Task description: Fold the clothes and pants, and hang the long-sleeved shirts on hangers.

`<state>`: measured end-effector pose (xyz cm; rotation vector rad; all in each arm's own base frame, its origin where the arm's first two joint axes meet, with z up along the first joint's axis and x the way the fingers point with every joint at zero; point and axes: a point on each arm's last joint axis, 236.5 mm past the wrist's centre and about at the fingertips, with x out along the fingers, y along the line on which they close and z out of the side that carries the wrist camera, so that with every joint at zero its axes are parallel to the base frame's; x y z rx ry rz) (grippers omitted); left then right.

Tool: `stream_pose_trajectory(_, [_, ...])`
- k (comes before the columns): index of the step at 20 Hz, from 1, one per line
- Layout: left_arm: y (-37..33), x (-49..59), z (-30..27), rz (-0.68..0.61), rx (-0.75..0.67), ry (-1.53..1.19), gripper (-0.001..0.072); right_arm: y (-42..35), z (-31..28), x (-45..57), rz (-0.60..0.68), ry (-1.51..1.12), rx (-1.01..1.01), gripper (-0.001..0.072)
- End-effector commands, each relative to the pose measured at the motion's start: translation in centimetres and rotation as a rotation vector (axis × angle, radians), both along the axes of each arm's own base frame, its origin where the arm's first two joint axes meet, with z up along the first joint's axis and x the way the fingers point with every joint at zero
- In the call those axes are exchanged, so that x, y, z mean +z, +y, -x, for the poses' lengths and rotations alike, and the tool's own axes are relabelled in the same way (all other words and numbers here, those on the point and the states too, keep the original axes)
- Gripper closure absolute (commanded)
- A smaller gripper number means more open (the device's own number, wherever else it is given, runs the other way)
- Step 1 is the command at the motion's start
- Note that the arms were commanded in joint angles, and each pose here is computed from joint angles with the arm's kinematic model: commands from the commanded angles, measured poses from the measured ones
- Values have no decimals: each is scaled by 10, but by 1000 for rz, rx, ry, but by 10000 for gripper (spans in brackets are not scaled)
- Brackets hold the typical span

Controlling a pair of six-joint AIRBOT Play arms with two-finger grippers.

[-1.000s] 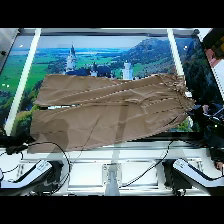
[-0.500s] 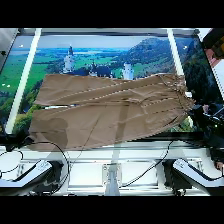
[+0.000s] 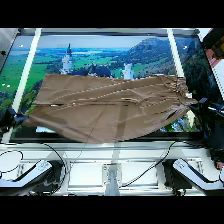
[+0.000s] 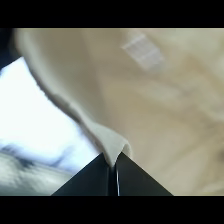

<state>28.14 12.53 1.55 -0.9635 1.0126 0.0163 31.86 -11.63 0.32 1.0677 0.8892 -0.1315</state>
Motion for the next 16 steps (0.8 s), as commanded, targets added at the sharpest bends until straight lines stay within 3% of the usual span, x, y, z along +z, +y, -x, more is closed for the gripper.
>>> stream_pose_trajectory(1, [15,77,-66,165,213,-337,687,-5,-14,35,-52,-38,-55,679])
stream_pose_trajectory(6, [44,98,-98,193,410,-438,687,-20,-66,77,-104,-199,-242,679])
stream_pose_trajectory(12, [57,80,-153,32,617,-439,687,-26,-138,97,4,-365,-538,680])
stream_pose_trajectory(16, [51,39,-179,29,717,-367,686,-17,-159,40,-128,-257,-662,680])
